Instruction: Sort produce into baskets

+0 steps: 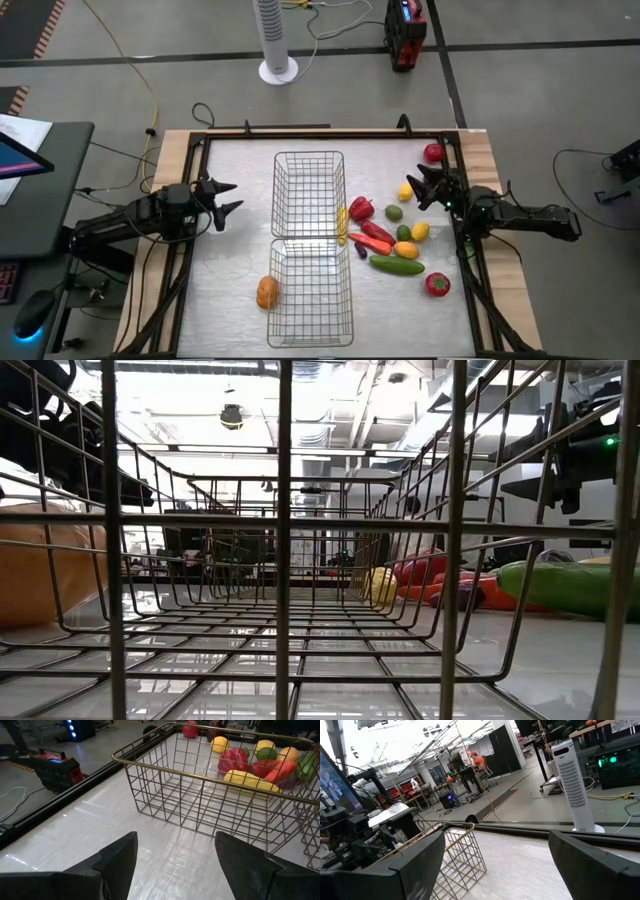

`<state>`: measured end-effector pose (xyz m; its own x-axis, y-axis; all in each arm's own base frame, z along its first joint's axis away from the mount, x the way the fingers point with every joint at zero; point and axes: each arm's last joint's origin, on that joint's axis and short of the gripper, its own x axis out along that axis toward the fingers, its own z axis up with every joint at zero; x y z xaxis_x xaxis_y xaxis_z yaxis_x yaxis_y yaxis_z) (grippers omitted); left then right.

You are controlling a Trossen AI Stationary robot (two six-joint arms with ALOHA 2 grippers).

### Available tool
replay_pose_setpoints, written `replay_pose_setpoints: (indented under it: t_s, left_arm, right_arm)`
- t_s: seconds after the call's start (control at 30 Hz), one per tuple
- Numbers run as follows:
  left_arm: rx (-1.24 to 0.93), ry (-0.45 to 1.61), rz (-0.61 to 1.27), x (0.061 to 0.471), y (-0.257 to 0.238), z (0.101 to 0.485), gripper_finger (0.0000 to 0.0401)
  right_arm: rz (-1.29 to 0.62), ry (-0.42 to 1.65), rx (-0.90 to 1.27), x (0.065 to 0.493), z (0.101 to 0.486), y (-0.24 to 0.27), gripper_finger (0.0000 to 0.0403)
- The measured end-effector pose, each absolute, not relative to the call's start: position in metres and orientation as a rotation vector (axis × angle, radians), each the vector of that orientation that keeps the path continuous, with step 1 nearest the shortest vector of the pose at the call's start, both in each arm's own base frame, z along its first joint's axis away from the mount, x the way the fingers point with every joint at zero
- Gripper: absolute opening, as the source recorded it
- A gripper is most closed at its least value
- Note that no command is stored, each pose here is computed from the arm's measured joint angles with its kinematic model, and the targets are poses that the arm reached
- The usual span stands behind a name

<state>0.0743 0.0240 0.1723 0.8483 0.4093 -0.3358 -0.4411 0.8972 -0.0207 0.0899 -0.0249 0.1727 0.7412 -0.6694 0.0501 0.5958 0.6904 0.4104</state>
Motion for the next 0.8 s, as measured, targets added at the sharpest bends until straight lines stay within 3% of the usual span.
replay_pose_setpoints:
  t_s: [0.6,0.8]
  left_arm:
    - [-0.103,0.327,0.45,0.074,0.024,0.173,0.0253]
    - [-0.367,0.154,0.474,0.077,0.025,0.183,0.0253]
  right_arm:
    - [-0.712,-0.202,0.386,0.09,0.173,-0.025,0.0382]
    - [-0.713,-0.203,0.386,0.09,0.173,-0.025,0.0382]
